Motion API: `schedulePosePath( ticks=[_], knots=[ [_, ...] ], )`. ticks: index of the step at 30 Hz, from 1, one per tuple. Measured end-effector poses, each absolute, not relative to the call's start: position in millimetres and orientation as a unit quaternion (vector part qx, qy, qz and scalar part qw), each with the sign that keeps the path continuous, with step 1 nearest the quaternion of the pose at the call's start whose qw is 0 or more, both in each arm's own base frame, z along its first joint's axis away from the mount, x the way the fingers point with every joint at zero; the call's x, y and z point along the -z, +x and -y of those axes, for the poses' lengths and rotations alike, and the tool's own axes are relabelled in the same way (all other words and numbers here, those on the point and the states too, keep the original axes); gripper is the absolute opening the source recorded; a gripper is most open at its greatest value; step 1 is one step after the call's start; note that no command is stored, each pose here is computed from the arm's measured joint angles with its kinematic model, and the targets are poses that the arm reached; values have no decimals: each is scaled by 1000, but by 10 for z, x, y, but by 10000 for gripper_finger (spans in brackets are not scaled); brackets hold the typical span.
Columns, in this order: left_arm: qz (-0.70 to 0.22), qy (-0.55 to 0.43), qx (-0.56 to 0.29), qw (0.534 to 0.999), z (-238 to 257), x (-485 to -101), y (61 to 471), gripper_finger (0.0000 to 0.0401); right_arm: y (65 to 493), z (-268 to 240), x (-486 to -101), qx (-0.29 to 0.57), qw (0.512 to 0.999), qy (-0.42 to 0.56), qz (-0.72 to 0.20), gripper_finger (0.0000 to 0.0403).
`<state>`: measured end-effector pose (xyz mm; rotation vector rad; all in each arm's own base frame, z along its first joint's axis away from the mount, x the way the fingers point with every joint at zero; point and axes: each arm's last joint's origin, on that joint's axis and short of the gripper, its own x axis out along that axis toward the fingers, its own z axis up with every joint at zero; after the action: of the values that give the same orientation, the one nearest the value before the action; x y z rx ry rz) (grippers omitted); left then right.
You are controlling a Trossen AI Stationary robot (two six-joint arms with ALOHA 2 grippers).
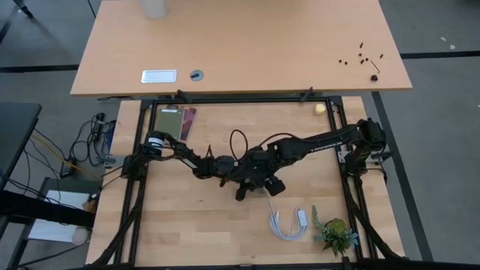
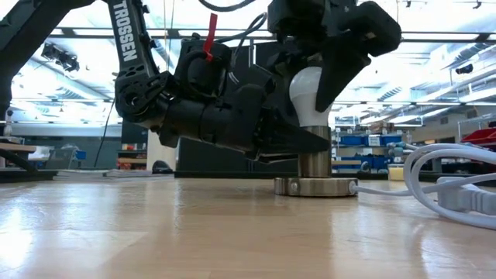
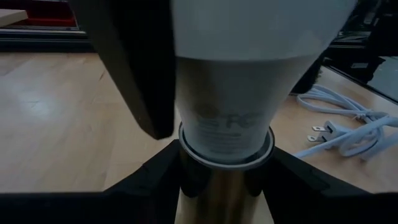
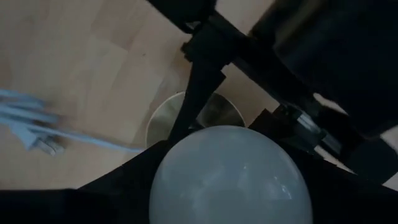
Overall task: Screw lightbulb
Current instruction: Insert the white lightbulb into the desk lamp
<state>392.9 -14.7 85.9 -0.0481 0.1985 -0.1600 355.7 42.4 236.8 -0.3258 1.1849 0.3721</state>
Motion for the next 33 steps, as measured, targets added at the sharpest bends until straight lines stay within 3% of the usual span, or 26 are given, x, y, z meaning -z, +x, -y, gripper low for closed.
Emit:
schedulePosePath(
  ticks=[20,33],
  knots=[
    [-99,-39,20,994,112,-858,3932,193,3543,-459,-2361,45,819,7,-572,281],
    [-93,-64,-3,994,108,-867,3934,194,3527,-488,-2361,226,794,201,-528,282]
  ],
)
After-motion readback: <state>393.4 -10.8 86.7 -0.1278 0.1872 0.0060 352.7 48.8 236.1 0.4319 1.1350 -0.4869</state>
